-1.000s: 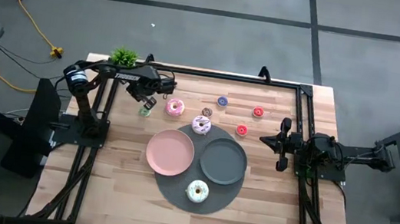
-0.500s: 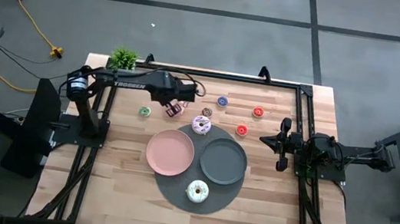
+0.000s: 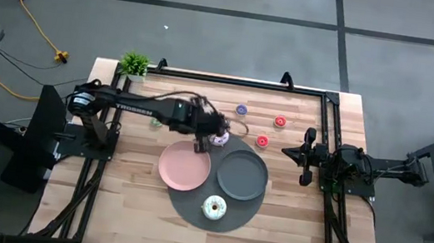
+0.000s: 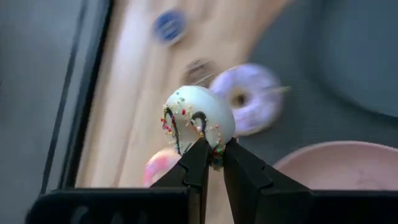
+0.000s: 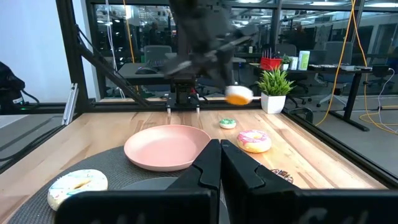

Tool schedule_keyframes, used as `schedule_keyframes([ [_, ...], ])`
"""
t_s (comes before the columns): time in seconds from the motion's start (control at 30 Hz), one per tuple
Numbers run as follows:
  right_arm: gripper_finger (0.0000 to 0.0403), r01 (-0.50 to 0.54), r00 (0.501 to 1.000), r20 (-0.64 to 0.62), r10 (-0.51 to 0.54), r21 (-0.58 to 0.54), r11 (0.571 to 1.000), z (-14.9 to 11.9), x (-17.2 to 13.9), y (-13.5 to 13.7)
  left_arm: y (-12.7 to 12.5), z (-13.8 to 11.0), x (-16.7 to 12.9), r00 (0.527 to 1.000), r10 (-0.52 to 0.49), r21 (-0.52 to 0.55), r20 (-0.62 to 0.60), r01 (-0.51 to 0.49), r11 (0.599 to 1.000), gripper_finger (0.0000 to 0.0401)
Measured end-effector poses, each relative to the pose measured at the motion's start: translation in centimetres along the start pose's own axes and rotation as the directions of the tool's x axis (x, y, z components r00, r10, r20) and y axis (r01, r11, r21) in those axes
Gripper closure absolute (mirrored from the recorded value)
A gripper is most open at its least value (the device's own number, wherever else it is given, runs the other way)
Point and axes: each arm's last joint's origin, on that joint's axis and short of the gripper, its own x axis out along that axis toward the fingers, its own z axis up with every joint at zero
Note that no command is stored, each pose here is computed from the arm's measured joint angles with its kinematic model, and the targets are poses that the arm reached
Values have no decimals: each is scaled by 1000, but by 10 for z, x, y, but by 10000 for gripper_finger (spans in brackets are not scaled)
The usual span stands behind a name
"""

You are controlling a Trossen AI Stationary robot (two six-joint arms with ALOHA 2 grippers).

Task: Pick & Place donuts
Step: Put the small white donut on the black plate

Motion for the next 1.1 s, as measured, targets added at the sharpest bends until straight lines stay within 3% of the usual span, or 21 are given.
schedule_keyframes([
  [0.1,402,0,1000,0,0,0,1000,0,0,0,-18,5,-8,996,-49,143,72,38,989,365],
  [0.3,402,0,1000,0,0,0,1000,0,0,0,-43,14,-22,973,-104,372,208,20,928,365],
  [0.57,402,0,1000,0,0,0,1000,0,0,0,-67,16,-35,941,-186,635,283,-38,772,364],
  [0.73,402,0,1000,0,0,0,1000,0,0,0,-81,10,-28,923,-227,722,311,-74,688,364],
  [0.97,402,0,1000,0,0,0,1000,0,0,0,-93,-3,-2,901,-258,732,349,-90,675,364],
  [1.1,402,1,1000,0,-1,0,1000,0,0,0,-99,-16,14,899,-253,773,358,-133,620,364],
])
